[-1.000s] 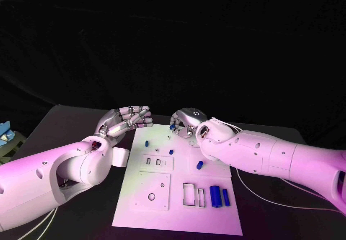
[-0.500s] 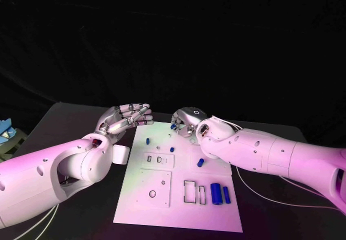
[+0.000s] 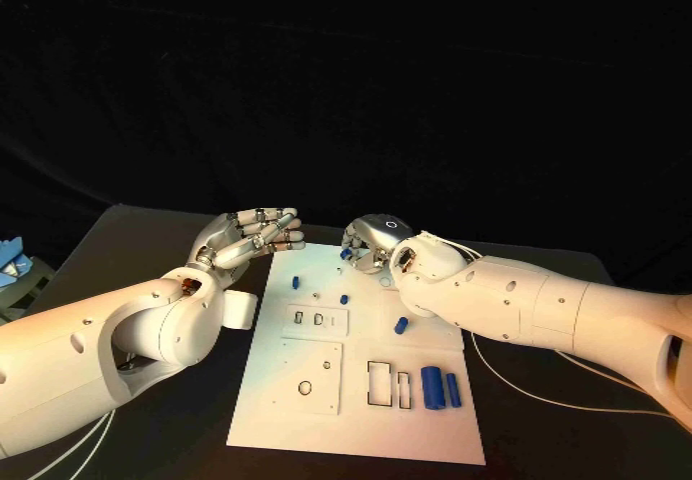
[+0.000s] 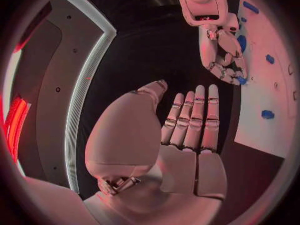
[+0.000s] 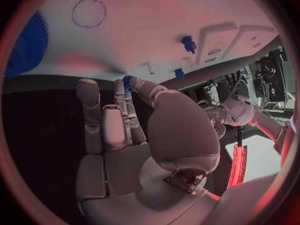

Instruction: Assemble the parts on the task board

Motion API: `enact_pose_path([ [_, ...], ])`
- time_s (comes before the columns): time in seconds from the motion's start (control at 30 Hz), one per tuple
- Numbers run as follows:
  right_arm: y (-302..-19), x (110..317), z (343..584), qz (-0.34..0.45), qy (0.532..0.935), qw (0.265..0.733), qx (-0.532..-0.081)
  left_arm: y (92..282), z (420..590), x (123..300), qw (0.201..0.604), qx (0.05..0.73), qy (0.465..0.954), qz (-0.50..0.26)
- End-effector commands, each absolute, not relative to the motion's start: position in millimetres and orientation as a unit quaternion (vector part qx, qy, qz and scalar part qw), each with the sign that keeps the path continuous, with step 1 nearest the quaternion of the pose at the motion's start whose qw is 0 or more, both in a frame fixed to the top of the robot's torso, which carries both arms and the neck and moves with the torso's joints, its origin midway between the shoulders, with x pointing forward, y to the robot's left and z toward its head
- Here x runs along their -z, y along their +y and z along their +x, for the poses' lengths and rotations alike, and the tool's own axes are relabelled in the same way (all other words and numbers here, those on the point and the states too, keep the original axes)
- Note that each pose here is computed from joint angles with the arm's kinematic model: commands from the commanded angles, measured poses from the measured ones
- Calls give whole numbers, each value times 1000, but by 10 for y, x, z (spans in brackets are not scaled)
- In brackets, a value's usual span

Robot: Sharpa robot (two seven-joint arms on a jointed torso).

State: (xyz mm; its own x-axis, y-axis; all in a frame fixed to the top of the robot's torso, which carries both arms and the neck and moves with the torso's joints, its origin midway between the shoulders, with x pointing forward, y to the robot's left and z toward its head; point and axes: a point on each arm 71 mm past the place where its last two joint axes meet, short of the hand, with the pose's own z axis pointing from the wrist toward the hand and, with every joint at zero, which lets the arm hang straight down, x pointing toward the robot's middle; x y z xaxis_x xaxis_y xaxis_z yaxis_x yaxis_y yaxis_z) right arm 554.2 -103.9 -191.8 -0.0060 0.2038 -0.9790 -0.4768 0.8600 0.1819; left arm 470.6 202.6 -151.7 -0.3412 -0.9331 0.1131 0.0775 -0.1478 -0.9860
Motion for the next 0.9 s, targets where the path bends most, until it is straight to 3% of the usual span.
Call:
enact_pose_path([
  [0.03, -1032, 1935, 5553, -102, 670, 697, -236, 1998, 4701, 1501, 392, 643, 518, -406],
  [0.57, -1008, 1957, 5568, -98, 668, 699, -237, 2004, 4702, 1501, 392, 642, 518, -407],
  [0.9, -1163, 1912, 5500, -83, 659, 706, -245, 2043, 4711, 1506, 395, 640, 517, -408],
])
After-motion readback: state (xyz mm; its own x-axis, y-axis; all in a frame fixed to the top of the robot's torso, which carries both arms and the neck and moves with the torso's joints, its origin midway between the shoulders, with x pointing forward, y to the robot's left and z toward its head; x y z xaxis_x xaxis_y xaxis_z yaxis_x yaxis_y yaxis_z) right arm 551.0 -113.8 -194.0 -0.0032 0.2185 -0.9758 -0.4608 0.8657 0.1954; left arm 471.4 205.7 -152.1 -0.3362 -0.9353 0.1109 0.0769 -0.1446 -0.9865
